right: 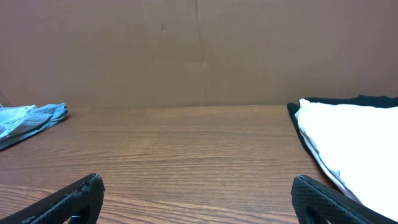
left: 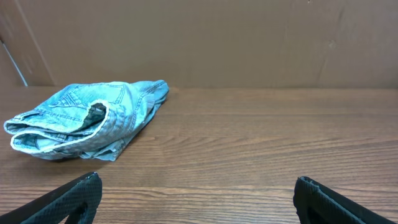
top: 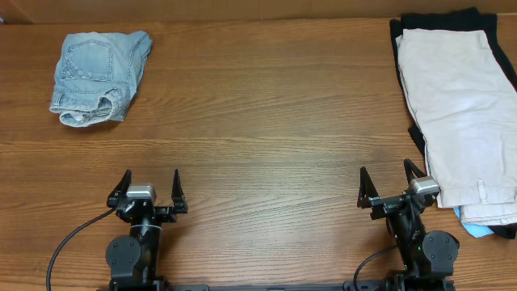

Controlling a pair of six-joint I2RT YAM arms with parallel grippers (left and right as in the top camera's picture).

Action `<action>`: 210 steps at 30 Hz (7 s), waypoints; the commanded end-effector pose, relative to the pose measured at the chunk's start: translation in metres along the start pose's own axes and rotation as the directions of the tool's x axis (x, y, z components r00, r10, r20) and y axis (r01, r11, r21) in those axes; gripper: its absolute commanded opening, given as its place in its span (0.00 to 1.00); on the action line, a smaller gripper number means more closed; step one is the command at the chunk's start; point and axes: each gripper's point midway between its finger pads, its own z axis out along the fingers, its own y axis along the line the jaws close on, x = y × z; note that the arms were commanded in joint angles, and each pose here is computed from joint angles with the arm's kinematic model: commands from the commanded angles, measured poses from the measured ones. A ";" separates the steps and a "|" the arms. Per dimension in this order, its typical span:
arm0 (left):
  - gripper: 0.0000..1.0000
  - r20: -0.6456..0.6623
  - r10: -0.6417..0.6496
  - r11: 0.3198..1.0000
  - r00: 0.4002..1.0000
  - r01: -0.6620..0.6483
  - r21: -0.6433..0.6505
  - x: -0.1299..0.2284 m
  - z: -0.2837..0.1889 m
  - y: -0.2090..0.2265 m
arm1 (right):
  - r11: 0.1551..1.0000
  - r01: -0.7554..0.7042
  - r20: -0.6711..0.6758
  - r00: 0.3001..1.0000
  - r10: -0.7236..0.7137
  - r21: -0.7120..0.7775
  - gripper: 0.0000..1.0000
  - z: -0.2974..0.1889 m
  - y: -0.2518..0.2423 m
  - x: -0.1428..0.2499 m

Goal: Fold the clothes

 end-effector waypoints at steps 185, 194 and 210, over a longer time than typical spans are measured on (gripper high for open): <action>0.80 -0.790 -0.240 0.950 0.563 0.305 -0.071 -0.035 0.148 -0.027 | 0.581 0.069 -0.554 0.413 0.723 0.811 0.53 0.027 -0.185 0.134; 0.81 -0.790 -0.240 0.950 0.564 0.305 -0.071 -0.035 0.148 -0.027 | 0.551 0.149 -0.558 0.415 0.719 0.821 0.65 0.016 -0.195 0.138; 0.42 -0.776 -0.210 0.958 0.595 0.285 -0.041 -0.039 0.153 -0.026 | 0.586 0.147 -0.591 0.395 0.704 0.797 0.04 0.025 -0.195 0.131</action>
